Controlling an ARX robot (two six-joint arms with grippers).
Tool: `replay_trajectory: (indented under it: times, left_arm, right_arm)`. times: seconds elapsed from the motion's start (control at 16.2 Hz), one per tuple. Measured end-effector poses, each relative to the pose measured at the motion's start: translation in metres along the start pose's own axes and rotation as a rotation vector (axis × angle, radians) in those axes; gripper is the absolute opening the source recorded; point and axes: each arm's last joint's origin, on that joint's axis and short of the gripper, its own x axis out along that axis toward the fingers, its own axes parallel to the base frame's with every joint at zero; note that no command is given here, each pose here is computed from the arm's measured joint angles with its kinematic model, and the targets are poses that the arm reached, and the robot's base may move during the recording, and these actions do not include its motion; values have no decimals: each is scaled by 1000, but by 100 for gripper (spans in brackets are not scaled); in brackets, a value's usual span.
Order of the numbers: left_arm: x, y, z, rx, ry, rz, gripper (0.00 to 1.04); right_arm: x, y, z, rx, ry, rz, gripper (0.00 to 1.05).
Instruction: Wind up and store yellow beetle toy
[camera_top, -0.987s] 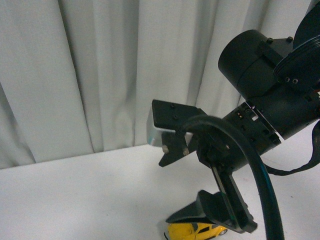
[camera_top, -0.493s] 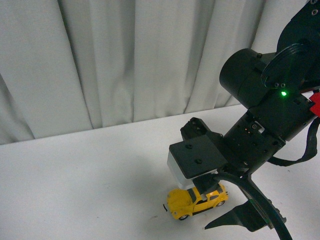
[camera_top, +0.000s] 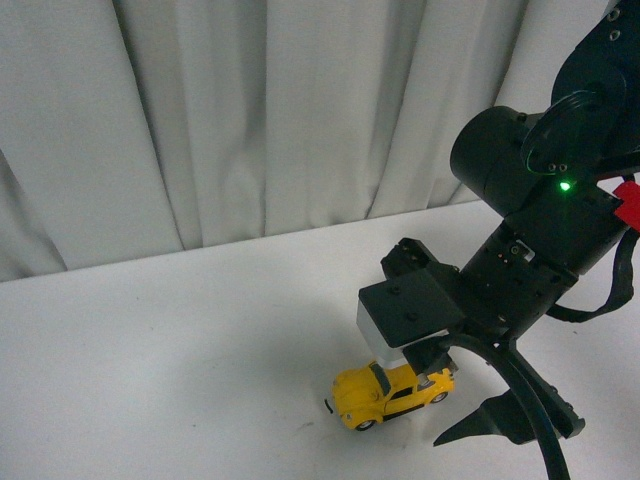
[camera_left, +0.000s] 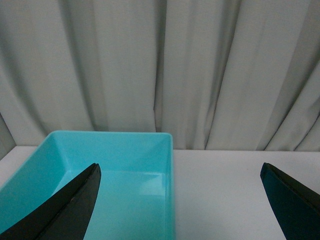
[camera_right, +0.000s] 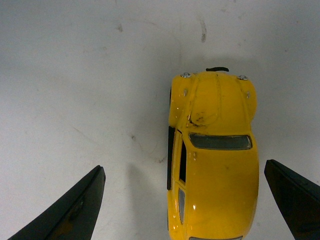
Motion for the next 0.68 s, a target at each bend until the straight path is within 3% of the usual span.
replay_trajectory:
  times: [0.37,0.43,0.68]
  left_arm:
    - [0,0,0,0,0,0,98]
    - [0,0,0,0,0,0,98]
    - [0,0,0,0,0,0,98]
  right_arm:
    - [4,-13,-2,-74,33,-4,98]
    - [5,-15,-1,-79,33,-5,93]
    - [9,-17,6,-96,34,2,52]
